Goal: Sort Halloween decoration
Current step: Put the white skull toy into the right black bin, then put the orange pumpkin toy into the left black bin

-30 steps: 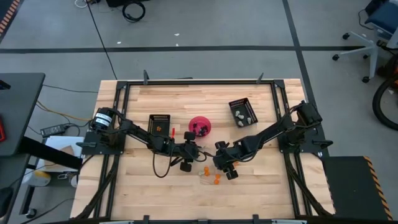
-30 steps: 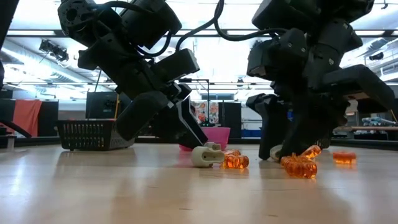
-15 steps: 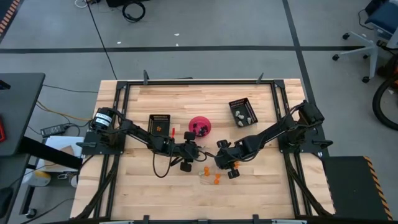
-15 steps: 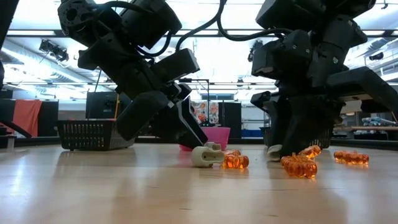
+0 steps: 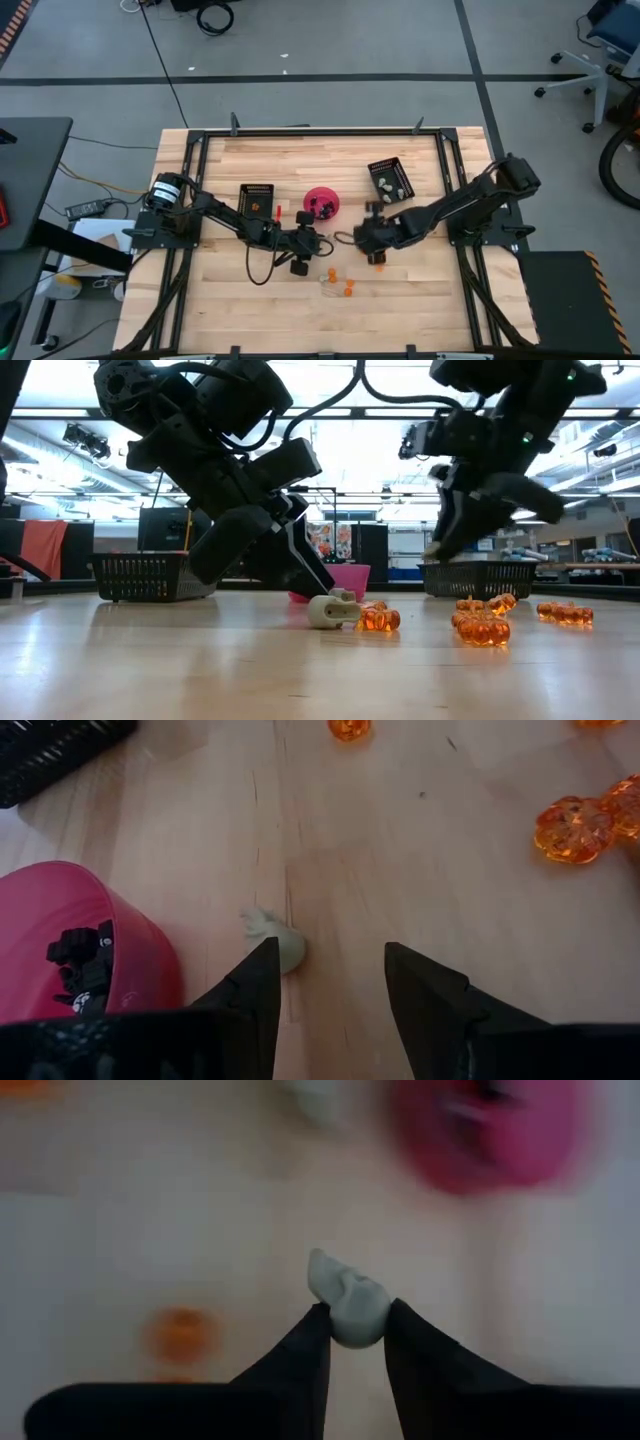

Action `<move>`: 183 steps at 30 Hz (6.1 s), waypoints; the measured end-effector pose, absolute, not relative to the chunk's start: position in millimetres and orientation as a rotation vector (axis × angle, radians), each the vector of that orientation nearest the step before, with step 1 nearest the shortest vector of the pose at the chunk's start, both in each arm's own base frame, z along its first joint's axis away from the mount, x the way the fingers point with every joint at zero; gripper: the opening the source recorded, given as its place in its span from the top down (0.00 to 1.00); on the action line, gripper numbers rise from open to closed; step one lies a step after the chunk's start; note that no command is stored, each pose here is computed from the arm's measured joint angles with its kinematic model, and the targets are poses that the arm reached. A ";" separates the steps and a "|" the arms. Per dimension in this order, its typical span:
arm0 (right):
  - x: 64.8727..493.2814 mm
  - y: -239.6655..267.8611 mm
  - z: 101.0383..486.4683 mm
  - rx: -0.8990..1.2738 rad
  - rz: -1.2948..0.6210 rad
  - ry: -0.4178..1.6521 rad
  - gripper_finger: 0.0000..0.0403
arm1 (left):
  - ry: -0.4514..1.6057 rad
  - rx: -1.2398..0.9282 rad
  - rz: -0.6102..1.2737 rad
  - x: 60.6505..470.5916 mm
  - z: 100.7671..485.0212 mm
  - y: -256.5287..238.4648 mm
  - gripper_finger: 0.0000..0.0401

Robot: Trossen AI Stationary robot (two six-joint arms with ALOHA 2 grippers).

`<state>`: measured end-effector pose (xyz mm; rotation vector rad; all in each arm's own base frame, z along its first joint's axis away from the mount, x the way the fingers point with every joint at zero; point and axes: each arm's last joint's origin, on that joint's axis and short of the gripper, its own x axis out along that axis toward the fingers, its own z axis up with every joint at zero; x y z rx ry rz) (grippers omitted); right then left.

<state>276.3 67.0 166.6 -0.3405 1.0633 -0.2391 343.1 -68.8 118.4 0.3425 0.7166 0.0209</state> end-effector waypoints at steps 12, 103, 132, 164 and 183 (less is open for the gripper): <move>230.2 18.4 199.3 -0.171 -0.766 1.141 0.78 | 0.717 0.343 0.021 343.1 118.4 -68.8 0.62; 225.5 40.6 187.7 -0.195 -0.426 0.485 0.59 | 0.516 0.151 -0.131 444.7 128.9 -67.3 0.59; 221.8 45.3 193.0 -0.207 -0.447 0.454 0.59 | 0.536 0.115 -0.124 455.5 94.5 -55.1 0.73; 220.1 50.5 192.0 -0.202 -0.434 0.457 0.59 | 0.489 0.127 -0.176 455.1 109.4 -59.7 0.85; 220.6 50.6 193.0 -0.196 -0.437 0.445 0.59 | 0.488 0.088 -0.203 461.4 85.7 -59.7 0.65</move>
